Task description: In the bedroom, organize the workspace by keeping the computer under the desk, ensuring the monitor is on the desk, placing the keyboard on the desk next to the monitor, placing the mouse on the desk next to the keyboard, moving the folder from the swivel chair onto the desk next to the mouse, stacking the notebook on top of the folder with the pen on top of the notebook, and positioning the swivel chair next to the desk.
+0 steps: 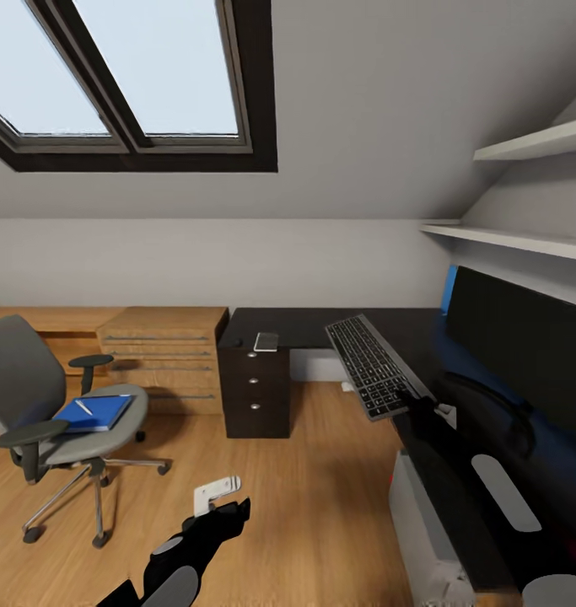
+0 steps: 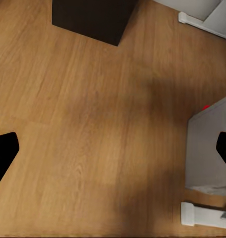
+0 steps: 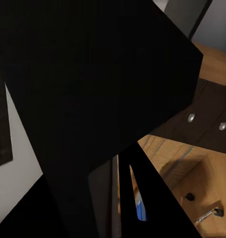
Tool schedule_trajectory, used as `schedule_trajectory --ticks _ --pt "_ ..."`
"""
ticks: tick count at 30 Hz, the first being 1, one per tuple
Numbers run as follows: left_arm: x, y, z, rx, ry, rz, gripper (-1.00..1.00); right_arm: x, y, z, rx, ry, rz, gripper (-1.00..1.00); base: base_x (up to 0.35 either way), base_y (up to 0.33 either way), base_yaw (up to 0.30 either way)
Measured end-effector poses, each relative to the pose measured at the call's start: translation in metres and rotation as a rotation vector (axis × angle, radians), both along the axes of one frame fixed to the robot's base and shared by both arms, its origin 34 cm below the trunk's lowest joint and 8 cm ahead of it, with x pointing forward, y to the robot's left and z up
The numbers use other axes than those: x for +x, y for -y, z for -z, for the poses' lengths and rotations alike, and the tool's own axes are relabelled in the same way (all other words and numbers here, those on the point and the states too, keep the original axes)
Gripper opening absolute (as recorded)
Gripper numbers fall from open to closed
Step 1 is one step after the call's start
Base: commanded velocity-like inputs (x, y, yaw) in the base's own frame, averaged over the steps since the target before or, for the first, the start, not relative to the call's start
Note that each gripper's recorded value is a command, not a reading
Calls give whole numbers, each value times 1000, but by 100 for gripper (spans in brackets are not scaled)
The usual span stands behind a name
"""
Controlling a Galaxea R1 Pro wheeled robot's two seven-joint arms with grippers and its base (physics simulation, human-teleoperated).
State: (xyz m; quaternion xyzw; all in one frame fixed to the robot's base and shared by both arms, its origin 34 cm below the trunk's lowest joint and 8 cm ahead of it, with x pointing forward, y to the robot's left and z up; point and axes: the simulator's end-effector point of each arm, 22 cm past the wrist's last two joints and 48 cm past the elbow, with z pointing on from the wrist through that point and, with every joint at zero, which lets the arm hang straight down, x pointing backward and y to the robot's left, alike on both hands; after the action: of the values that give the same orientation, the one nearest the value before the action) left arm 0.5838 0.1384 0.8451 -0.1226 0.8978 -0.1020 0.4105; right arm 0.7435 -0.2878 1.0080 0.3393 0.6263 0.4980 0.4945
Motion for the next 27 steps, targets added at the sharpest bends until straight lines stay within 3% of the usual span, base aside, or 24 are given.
schedule_trajectory --ticks 20,27 --pt "-2 -1 -27 0 -1 -2 100 -2 0 -26 -2 -3 4 -100 -296 -192 0" --pt "-3 -1 -29 -1 -1 -3 100 -3 0 -28 3 -2 3 -100 -93 -61 0"
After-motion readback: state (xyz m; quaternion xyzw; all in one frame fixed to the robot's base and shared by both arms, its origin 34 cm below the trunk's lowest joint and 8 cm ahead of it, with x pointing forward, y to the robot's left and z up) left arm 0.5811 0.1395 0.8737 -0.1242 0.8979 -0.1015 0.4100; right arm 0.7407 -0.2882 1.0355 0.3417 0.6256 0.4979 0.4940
